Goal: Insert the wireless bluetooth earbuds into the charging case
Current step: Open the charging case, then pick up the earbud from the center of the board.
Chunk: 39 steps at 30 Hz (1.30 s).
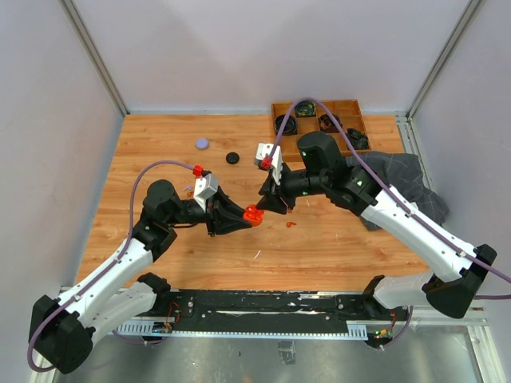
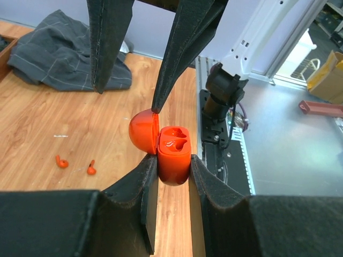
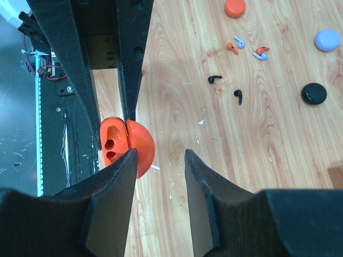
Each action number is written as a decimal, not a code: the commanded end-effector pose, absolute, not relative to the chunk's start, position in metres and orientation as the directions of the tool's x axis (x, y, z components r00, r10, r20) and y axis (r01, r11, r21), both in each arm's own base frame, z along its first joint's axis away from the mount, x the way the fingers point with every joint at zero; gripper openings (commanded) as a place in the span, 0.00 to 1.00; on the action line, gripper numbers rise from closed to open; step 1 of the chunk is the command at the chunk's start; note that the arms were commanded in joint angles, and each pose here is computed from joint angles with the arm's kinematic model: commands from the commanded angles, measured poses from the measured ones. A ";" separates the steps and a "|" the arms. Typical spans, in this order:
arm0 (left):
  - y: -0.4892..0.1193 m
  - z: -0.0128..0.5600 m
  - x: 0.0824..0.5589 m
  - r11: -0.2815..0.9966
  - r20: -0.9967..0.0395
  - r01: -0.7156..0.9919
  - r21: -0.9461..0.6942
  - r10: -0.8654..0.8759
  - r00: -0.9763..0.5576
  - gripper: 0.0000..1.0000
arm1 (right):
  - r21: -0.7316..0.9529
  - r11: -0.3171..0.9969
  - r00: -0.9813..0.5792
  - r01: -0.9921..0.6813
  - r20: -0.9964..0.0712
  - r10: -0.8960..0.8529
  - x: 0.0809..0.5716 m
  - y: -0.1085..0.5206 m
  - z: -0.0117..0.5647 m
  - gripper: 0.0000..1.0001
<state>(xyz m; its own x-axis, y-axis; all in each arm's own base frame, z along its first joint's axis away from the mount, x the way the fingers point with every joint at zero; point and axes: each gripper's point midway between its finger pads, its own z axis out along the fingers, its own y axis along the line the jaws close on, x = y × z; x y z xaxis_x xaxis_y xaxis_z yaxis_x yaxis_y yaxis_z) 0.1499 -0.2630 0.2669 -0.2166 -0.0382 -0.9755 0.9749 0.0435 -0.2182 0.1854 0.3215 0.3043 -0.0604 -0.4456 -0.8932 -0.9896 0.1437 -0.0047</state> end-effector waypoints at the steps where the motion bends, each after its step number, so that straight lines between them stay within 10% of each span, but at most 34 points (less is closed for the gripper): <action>1: -0.260 0.266 0.156 0.100 -0.987 0.982 -0.162 -0.030 -0.160 0.00 | -0.027 0.185 -0.054 -0.982 -0.907 -0.418 0.188 0.319 0.317 0.43; 16: -0.239 0.242 0.211 0.414 -0.999 0.910 -0.004 0.044 -0.025 0.00 | -0.038 0.531 -0.327 -0.847 -0.749 -0.576 0.230 0.257 0.218 0.53; 39: -0.192 0.263 0.230 0.665 -0.991 0.736 0.122 0.047 0.122 0.00 | 0.069 0.633 -0.606 -0.771 -0.388 -0.695 0.260 0.229 0.051 0.59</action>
<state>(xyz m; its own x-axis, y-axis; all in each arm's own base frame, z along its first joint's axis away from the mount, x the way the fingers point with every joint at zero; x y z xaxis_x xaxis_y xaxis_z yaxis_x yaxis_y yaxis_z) 0.2270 -0.1989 0.2564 0.0822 0.0598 -0.9948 0.7710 0.6287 0.1015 0.2525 0.2302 0.0607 -0.5756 -0.7128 -0.4008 -0.7915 0.6089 0.0538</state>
